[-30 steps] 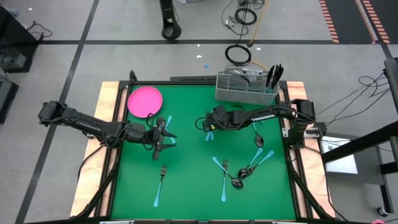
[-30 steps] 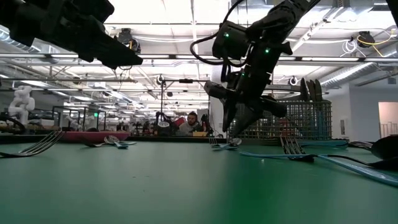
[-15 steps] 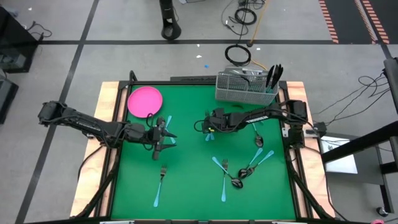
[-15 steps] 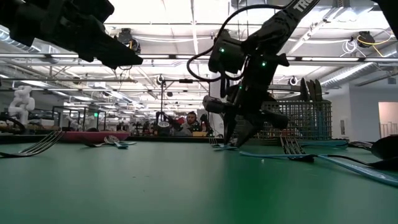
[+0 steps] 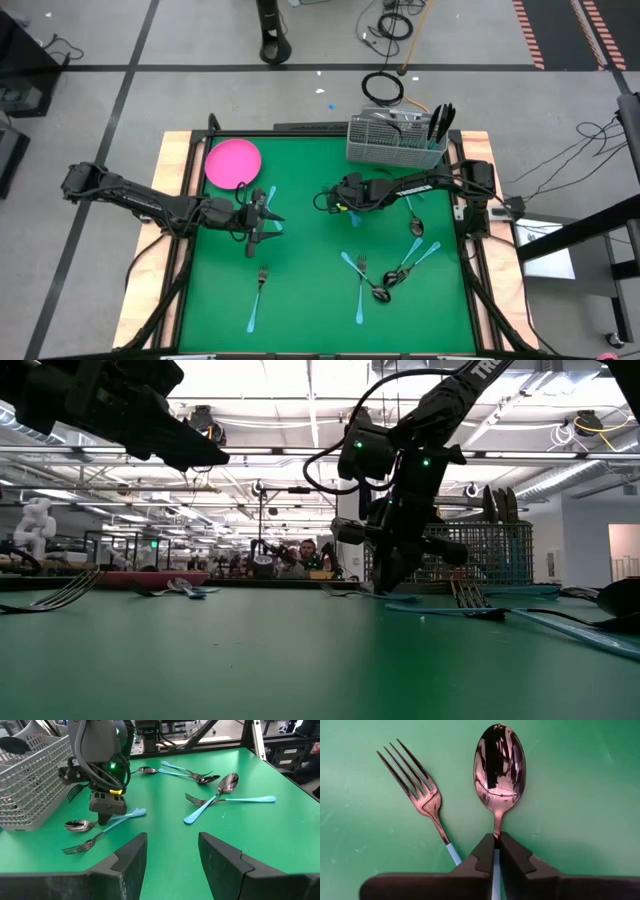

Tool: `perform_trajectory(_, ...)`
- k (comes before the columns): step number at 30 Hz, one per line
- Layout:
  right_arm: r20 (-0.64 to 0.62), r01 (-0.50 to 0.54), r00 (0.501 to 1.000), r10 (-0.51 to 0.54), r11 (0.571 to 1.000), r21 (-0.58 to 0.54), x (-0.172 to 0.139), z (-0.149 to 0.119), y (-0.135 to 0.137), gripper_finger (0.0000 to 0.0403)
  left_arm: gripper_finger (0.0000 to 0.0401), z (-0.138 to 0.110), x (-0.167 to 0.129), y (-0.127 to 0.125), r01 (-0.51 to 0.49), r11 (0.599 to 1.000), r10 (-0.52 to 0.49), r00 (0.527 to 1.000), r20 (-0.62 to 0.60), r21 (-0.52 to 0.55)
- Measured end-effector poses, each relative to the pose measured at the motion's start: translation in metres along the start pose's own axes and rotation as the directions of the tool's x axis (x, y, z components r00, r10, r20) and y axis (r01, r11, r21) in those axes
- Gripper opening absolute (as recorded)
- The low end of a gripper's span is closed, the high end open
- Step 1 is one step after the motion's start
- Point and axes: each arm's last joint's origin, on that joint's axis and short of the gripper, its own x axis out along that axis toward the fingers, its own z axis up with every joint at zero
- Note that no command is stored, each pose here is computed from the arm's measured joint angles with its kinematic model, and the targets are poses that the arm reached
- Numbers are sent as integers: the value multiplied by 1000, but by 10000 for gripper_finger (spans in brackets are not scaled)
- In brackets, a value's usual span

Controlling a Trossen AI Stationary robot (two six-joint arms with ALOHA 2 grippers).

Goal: Sort silverware
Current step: Put the blue spoon into the gray silverware basket

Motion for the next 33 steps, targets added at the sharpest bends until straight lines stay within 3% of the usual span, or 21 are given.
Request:
perform_trajectory(6,42,-20,999,21,1000,-6,-18,6,-3,4,180,0,0,0,0,1000,0,1000,-3,0)
perform_trajectory(11,136,-131,982,133,991,-21,-58,20,0,2,180,-1,0,0,0,1000,0,1000,-5,0)
perform_trajectory(17,373,-180,904,208,978,-108,-121,31,-7,1,180,-1,0,0,1,1000,-1,1000,-9,-1)
perform_trajectory(23,613,19,779,131,973,-232,-163,49,-27,1,180,-1,0,0,0,1000,0,1000,-8,-1)
perform_trajectory(28,733,232,678,-47,961,-153,-167,76,-45,0,180,0,0,0,0,1000,0,1000,0,-1)
perform_trajectory(33,772,369,594,-226,929,-12,-155,103,-66,0,180,0,0,0,0,1000,0,1000,3,6)
